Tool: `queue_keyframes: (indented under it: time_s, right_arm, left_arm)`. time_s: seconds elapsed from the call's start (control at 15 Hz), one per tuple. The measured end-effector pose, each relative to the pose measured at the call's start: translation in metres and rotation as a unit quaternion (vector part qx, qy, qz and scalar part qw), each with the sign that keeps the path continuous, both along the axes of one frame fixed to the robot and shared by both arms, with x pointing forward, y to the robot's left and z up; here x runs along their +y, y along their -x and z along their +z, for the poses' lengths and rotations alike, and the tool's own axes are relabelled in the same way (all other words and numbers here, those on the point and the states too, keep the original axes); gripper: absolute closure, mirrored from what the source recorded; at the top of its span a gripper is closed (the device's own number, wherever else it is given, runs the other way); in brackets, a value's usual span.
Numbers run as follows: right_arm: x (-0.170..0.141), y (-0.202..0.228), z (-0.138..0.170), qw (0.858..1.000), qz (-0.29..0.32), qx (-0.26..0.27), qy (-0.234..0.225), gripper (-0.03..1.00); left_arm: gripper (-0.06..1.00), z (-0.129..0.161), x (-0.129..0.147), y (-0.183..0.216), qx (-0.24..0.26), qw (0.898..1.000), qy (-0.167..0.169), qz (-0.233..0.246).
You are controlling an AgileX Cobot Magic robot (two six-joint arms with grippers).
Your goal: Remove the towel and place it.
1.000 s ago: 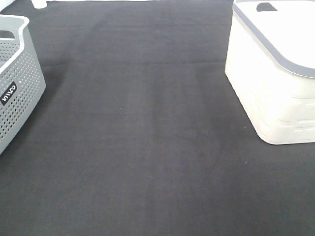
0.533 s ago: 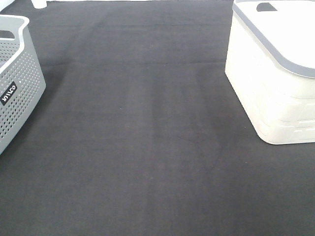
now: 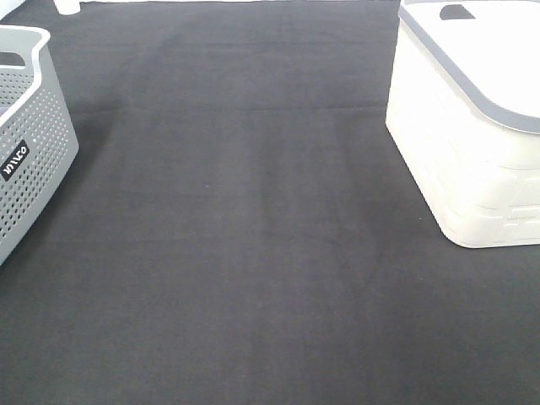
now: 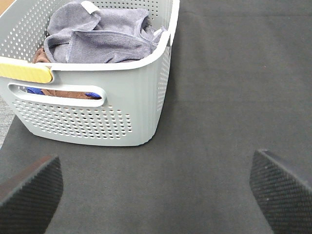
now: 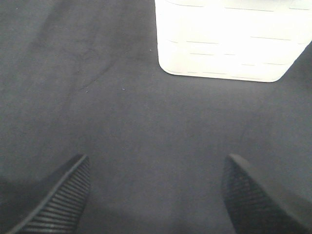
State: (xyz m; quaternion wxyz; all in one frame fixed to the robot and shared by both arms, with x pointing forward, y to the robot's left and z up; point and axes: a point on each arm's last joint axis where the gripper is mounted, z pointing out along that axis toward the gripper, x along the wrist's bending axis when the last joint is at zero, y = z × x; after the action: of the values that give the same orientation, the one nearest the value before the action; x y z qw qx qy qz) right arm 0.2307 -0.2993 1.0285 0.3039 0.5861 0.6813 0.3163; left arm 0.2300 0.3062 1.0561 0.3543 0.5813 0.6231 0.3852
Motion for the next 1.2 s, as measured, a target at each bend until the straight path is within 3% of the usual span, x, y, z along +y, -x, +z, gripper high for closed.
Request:
queue_keyframes:
  time_s: [1.2]
  right_arm:
    - [0.0000, 0.0000, 0.0000, 1.000, 0.000, 0.000, 0.000, 0.24]
  left_arm:
    - [-0.04, 0.0000, -0.0001, 0.0000, 0.000, 1.000, 0.000, 0.000]
